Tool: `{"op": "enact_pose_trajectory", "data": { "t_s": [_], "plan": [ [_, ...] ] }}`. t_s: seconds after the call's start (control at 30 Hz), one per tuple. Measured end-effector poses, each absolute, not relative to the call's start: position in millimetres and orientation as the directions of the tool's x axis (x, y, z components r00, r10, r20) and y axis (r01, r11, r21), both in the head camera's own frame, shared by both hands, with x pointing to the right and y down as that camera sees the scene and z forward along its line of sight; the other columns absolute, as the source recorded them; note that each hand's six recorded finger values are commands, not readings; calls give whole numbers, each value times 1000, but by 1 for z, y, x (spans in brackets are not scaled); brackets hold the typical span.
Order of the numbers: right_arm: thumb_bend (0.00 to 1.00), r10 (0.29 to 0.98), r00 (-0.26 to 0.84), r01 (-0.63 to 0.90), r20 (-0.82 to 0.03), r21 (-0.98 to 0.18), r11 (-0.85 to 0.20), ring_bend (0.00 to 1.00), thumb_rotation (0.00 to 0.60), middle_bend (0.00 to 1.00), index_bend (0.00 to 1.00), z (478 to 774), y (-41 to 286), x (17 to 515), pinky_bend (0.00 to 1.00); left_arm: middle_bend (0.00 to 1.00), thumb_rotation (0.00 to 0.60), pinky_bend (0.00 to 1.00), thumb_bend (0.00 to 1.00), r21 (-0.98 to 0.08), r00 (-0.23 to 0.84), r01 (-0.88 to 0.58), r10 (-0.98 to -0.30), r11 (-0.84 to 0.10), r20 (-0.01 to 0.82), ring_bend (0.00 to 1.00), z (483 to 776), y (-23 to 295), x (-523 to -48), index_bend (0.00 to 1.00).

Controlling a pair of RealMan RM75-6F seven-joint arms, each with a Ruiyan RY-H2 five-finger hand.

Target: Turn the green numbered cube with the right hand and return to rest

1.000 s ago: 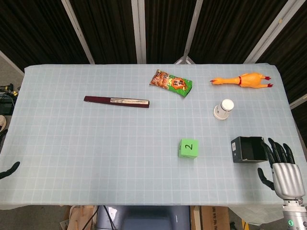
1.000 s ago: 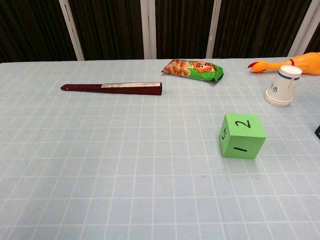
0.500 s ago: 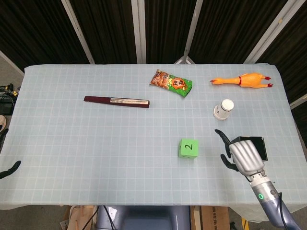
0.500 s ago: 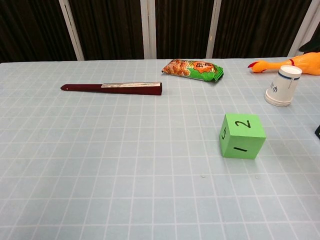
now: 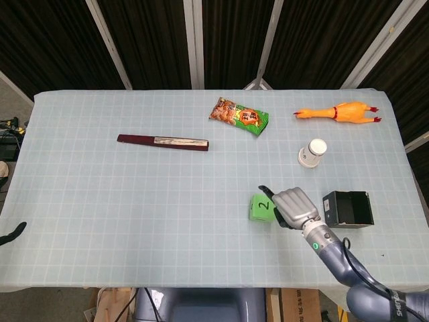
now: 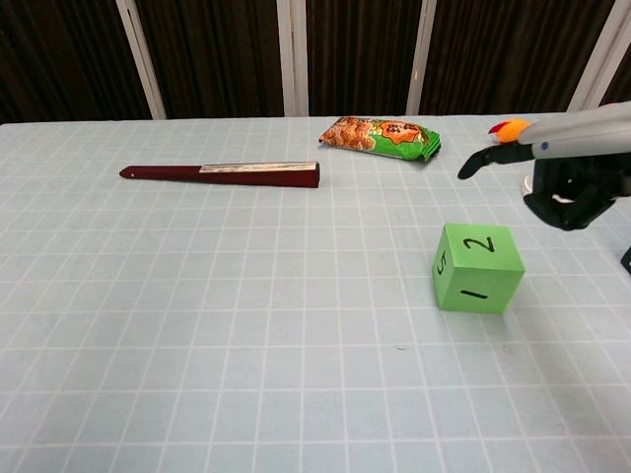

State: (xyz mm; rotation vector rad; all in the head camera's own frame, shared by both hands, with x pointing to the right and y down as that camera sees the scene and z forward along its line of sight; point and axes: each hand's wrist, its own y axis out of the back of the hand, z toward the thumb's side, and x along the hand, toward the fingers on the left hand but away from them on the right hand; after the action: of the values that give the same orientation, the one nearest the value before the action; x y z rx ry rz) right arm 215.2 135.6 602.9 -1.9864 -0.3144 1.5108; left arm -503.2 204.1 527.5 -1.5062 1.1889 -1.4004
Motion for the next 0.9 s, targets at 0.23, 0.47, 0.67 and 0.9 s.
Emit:
{"op": "enact_pose_trajectory", "data": {
  "t_s": [0.23,0.47,0.67,0.9],
  "plan": [
    [764,423,292,-274,-858,-498,-823,897,600,860,87,607,147,175,811,0,600,12,269,-944,-39,-144,-951,-297,306,0,529,201,-507,0],
    [764,358,251,-370,-899,-431,-823,897,600,860,98,610,162,149,811,0,600,12,268,-943,-34,-142,-951,-301,308,0,529,202,-505,0],
    [764,331,226,-411,-916,-397,-821,897,600,860,104,614,170,142,811,0,600,12,268,-942,-34,-143,-950,-303,310,0,529,202,-506,0],
    [764,321,184,-432,-929,-370,-822,899,600,860,113,619,171,142,811,0,600,12,268,-941,-37,-146,-949,-305,313,0,529,201,-506,0]
  ]
}}
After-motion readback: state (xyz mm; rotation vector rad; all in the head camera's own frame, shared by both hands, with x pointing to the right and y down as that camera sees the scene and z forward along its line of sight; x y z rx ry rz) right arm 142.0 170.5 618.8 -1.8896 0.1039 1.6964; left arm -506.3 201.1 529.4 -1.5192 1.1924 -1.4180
